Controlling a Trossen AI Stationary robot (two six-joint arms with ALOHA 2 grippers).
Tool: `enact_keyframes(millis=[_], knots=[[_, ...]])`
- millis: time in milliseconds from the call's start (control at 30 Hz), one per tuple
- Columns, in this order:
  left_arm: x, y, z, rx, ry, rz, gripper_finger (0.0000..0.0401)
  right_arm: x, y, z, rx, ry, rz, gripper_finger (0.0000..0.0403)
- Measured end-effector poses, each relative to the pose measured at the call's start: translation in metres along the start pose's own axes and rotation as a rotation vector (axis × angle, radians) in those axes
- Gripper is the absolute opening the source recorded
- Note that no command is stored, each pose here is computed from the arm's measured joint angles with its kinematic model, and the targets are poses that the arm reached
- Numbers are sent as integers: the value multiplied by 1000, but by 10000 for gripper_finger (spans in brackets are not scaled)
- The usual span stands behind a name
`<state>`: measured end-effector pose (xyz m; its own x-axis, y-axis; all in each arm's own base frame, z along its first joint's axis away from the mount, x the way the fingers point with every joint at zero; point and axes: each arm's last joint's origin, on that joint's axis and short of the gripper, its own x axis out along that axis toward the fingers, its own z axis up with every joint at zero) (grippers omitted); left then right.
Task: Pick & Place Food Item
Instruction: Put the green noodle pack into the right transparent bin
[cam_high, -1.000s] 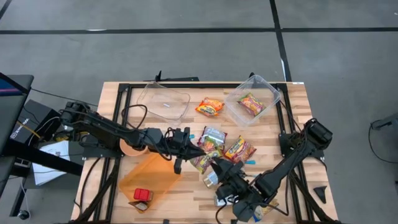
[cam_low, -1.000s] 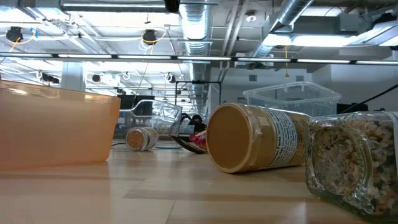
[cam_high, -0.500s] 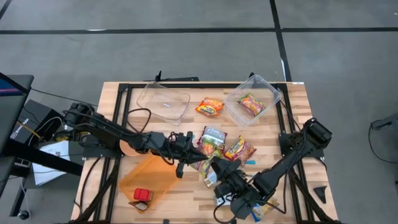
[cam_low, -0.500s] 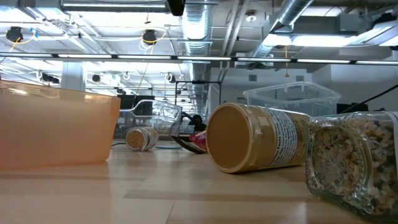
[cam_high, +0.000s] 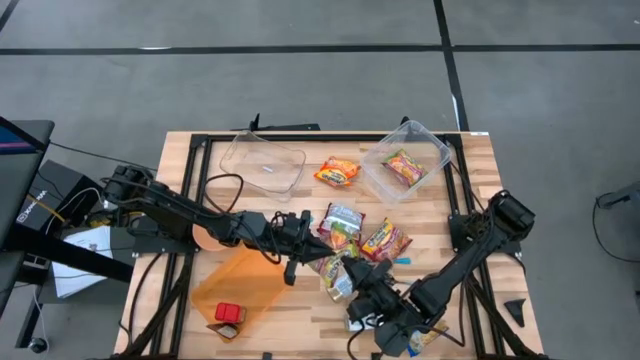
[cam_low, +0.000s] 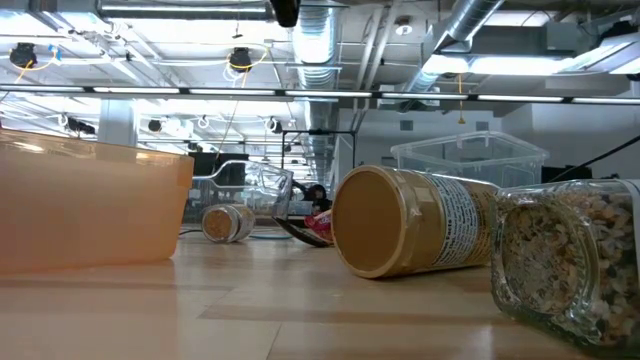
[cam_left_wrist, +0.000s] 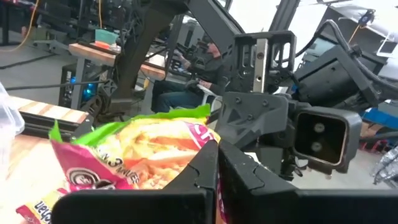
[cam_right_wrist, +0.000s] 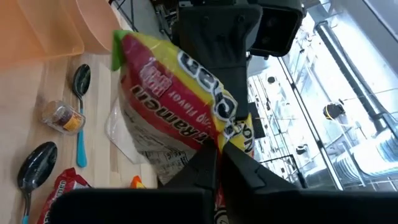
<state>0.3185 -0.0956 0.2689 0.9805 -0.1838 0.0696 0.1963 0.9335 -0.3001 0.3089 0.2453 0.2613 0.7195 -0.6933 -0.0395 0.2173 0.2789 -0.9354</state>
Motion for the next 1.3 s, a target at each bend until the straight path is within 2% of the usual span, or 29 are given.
enact_keyframes(millis=[267,567,767,900,1133,1300], knots=[[0,9,-1,71,35,42,26,-6,-5,5,29,15,-40,4],[-15,24,12,185,148,129,120,-17,-12,9,76,2,-44,2],[-38,13,26,234,236,113,177,-11,-24,8,223,13,-51,1],[-54,-3,30,281,301,66,197,-5,-38,5,372,24,-61,1],[-72,-30,27,325,362,-35,198,14,-71,-8,669,60,-103,0],[-75,-45,20,379,371,-22,184,39,-87,-30,760,119,-162,0]])
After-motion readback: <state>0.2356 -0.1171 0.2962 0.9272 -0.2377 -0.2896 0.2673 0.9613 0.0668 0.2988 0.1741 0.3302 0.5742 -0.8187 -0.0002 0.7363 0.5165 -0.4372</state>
